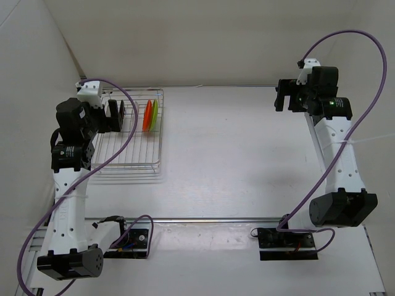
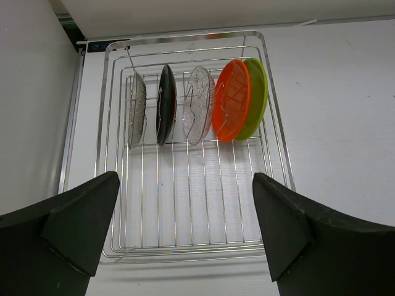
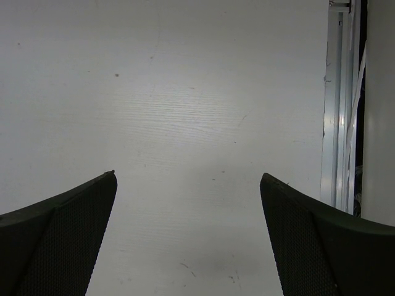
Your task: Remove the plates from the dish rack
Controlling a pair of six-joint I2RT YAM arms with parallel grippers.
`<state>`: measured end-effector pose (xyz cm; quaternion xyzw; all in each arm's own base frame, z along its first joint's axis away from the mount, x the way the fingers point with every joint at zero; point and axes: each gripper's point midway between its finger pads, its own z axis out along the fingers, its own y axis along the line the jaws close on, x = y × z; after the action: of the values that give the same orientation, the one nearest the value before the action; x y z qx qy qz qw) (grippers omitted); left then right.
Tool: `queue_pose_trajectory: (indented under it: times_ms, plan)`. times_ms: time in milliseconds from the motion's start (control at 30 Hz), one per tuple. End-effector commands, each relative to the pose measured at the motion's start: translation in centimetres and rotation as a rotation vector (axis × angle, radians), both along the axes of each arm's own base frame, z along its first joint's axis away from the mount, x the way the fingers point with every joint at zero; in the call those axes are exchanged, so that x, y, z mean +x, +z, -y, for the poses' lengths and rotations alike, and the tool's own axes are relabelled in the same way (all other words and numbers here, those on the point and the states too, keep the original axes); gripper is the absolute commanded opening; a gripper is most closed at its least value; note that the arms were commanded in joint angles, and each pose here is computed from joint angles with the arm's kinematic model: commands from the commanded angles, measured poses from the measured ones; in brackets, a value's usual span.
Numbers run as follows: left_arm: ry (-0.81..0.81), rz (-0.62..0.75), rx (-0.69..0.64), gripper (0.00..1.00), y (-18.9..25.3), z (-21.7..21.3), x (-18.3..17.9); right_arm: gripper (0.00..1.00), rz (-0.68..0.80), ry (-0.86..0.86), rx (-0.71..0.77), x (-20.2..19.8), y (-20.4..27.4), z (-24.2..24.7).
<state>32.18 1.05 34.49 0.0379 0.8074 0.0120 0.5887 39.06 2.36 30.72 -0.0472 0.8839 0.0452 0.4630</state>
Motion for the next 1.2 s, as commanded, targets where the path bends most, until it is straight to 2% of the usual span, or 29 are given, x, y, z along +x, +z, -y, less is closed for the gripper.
queue_pose_trajectory:
  times_ms: [0,267,400,567,800,1000,1167]
  plan:
    - [0.013,0.030,0.007,1.00,1.1,-0.3,-0.3,1.00,0.101,0.029,0.001,0.0,2.9,-0.3]
    - [0.041,0.053,0.057,1.00,0.4,-1.3,0.6,1.00,0.074,0.068,-0.027,-0.2,2.1,-1.2]
    - [0.001,0.006,0.068,1.00,-1.4,-1.2,3.1,1.00,0.063,0.068,-0.027,-0.4,1.9,-1.2]
    - [-0.013,0.000,0.076,1.00,-0.3,-2.2,6.6,1.00,0.072,0.088,-0.020,-0.7,2.3,-1.7]
    - [-0.028,-0.182,-0.020,1.00,-2.6,-3.6,11.6,1.00,0.054,0.090,-0.048,-1.0,1.4,-1.9]
    - [0.033,-0.221,-0.029,1.00,-2.8,-5.2,13.6,1.00,0.047,0.108,-0.072,-1.3,0.9,-2.3]
    - [0.093,-0.305,-0.025,0.99,-5.6,-6.5,14.9,1.00,0.020,0.120,-0.079,-1.3,-0.2,-2.9]
